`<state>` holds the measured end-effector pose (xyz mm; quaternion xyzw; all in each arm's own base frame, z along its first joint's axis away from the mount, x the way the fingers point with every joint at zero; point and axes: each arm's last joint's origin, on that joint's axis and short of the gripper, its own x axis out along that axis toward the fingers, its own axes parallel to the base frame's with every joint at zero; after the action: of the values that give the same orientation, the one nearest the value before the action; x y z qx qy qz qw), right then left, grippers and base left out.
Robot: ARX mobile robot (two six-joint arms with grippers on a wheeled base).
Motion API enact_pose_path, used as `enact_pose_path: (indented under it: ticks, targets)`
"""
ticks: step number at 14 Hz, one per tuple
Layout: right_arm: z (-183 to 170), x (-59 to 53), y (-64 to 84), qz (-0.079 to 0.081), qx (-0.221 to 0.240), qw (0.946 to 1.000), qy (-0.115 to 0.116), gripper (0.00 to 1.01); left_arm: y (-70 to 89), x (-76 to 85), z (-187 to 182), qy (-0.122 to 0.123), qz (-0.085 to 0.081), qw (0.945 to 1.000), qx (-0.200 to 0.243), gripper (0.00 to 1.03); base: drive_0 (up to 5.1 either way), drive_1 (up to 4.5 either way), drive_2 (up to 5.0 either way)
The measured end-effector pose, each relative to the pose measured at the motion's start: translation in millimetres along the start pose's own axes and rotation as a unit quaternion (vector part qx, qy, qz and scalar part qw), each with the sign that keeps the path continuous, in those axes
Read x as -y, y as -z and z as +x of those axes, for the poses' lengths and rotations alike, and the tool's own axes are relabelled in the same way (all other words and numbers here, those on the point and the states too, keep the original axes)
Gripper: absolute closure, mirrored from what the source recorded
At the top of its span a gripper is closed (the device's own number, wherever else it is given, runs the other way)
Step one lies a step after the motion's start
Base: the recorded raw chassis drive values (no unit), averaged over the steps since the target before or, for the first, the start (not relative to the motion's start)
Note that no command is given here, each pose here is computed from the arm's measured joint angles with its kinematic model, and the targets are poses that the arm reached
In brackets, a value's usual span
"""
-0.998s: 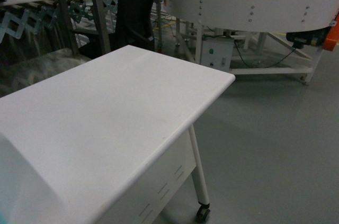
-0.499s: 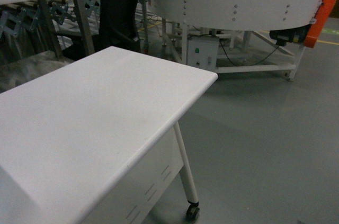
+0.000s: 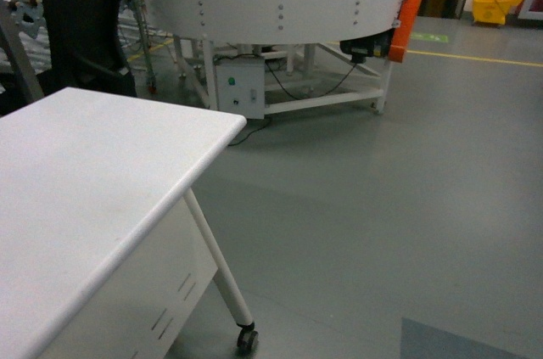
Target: Pick red block from blue box to shelf
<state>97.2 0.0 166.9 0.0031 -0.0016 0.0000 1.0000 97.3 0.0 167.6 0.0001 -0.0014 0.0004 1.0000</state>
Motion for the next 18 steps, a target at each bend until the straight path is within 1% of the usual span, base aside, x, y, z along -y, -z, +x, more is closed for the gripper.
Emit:
enact_pose_path:
  ticks: [16,17,18]
  targets:
    - [0.0,0.0,0.0,0.000,0.000,1.0000,0.000,0.72,0.0,0.0,0.0,0.000,0.000,1.0000,0.000,0.05,-1.6,-1.57,-1.6]
    - [0.0,0.0,0.0,0.000,0.000,1.0000,0.000,0.72,0.0,0.0,0.0,0.000,0.000,1.0000,0.000,0.05,0.0,0.00,0.0]
    - [0.0,0.0,0.1,0.000,-0.001,1.0000,0.000,0.72,0.0,0.0,0.0,0.000,0.000,1.0000,0.000,0.05,-0.2,4.12,-4.5]
